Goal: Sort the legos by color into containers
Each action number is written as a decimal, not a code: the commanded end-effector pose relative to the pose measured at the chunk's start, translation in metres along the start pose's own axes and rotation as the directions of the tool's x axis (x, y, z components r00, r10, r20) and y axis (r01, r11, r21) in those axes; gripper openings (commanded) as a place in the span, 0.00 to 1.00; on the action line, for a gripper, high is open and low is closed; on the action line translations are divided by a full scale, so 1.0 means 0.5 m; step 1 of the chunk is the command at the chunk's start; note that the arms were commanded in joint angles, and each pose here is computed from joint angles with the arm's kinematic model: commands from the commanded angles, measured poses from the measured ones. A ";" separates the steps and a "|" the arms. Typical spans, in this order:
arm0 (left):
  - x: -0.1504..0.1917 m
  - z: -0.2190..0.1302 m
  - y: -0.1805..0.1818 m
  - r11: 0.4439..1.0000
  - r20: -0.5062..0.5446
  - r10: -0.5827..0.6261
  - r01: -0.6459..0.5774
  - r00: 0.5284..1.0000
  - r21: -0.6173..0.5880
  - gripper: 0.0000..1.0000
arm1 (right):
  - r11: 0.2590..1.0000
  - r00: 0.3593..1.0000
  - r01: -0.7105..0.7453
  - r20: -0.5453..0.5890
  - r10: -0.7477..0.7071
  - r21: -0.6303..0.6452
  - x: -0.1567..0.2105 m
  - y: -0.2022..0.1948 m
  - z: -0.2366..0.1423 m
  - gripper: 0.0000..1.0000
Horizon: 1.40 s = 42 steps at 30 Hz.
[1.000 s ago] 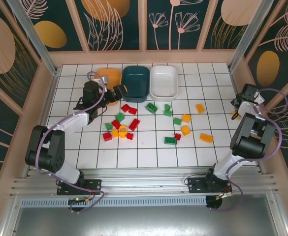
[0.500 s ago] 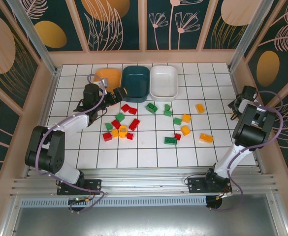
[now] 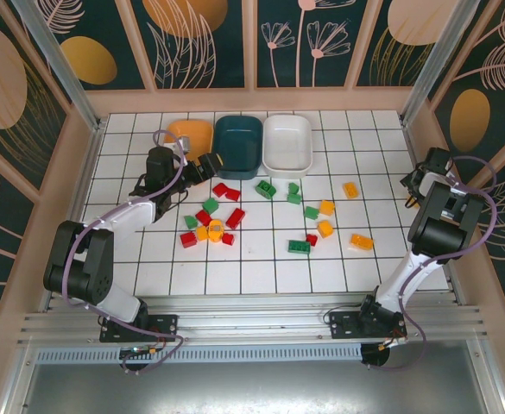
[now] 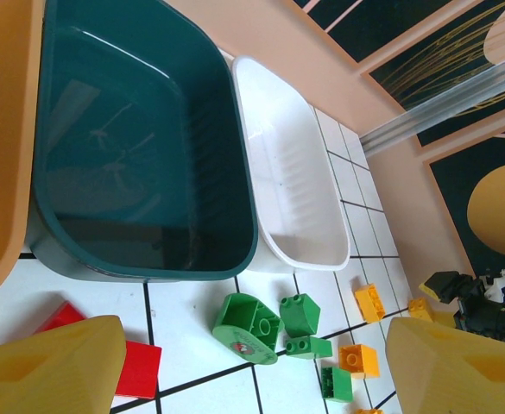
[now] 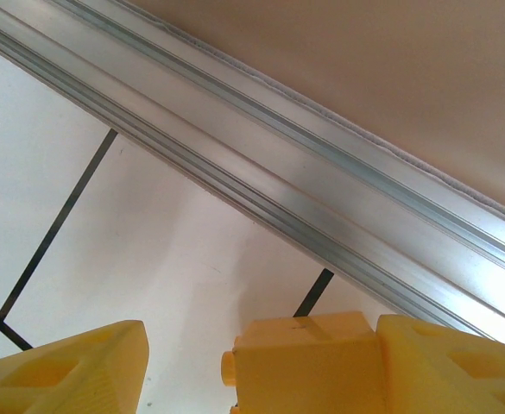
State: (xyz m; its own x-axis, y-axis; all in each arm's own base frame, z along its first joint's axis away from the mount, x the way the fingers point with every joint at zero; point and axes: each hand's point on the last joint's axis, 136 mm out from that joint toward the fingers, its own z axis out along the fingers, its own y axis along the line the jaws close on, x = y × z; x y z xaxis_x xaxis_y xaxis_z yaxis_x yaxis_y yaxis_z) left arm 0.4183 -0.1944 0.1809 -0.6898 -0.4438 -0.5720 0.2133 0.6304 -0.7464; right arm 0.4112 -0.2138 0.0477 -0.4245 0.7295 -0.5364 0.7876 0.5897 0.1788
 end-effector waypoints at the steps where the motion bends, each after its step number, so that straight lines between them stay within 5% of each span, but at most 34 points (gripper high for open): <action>1: -0.005 -0.003 -0.017 1.000 0.011 0.008 -0.009 1.000 0.022 0.79 | 0.999 0.999 0.037 -0.030 -0.037 0.000 0.011 0.007 0.000 0.71; 15: -0.002 -0.003 -0.017 1.000 0.001 0.016 -0.016 1.000 0.023 0.78 | 0.998 0.997 0.057 -0.054 -0.056 0.025 0.035 -0.001 -0.006 0.69; 42: 0.012 -0.002 -0.012 0.999 -0.021 0.029 -0.028 0.999 0.030 0.76 | 0.976 0.971 0.215 -0.099 -0.218 -0.042 0.122 0.084 -0.017 0.44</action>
State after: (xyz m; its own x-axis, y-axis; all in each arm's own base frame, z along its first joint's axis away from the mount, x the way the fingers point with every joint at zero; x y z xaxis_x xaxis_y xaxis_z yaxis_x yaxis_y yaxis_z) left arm 0.4172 -0.1958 0.1811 -0.6941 -0.4385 -0.5709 0.2190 0.6269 -0.7477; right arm 0.4209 -0.1624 0.0387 -0.5701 0.6433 -0.5111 0.6957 0.7089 0.1162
